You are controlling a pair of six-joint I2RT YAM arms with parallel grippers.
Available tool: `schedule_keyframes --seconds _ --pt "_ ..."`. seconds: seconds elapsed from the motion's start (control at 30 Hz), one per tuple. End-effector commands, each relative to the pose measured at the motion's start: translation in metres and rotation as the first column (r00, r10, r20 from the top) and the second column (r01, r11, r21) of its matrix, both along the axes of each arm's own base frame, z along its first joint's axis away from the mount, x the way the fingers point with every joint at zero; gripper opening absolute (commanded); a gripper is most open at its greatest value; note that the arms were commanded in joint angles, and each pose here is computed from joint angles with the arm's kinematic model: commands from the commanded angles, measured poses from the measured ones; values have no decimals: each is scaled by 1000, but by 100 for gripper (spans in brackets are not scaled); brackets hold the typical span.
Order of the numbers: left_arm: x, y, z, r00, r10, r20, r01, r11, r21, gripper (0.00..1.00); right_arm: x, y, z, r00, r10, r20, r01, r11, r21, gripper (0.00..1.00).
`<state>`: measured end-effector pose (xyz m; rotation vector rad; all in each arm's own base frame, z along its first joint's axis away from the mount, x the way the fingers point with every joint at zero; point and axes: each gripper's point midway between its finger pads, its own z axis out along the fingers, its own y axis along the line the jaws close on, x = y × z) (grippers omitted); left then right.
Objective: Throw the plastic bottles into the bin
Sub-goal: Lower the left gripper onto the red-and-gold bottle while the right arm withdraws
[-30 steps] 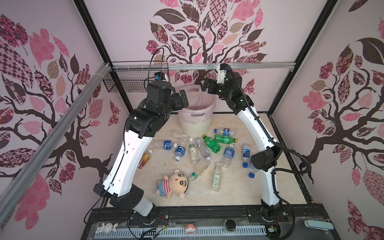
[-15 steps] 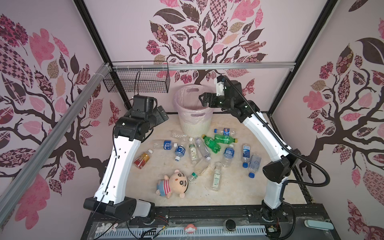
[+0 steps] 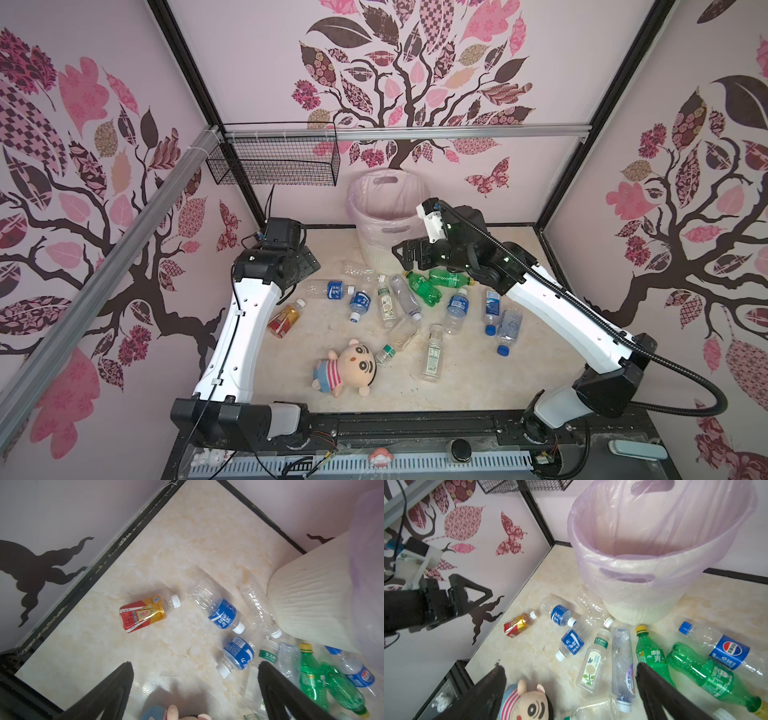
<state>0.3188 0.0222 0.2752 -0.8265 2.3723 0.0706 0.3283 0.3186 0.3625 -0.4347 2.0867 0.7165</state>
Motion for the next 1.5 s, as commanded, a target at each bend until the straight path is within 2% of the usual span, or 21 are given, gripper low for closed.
schedule_keyframes --seconds 0.0,0.13,0.33,0.43,0.6,0.9,1.07,1.23,1.47 --pt "-3 22 -19 998 37 -52 -34 998 61 97 -17 -2 -9 999 18 -28 -18 1000 -19 100" --pt "-4 34 -51 992 60 -111 -59 998 15 97 -33 6 -29 996 62 -66 -66 996 -54 100" --pt "-7 49 -90 967 67 -244 -63 998 27 97 -57 31 -54 983 158 -89 -166 981 -98 100" --pt "-12 63 -108 952 82 -296 -86 996 -1 97 -65 43 -67 975 193 -107 -205 973 -109 100" --pt "-19 81 -129 931 89 -354 -95 995 1 97 -71 52 -83 963 212 -164 -229 969 -91 100" --pt "-13 79 -171 897 21 -442 -37 999 -29 97 -70 53 -103 960 208 -186 -231 967 -111 100" --pt "-6 74 -186 889 -33 -457 6 998 -61 97 -71 51 -109 960 211 -184 -236 963 -128 100" --pt "5 53 -200 893 -113 -435 30 980 -194 97 -70 51 -115 959 217 -182 -245 957 -152 100" --pt "3 48 -212 885 -131 -446 34 975 -219 97 -67 53 -120 959 220 -181 -251 953 -169 100"
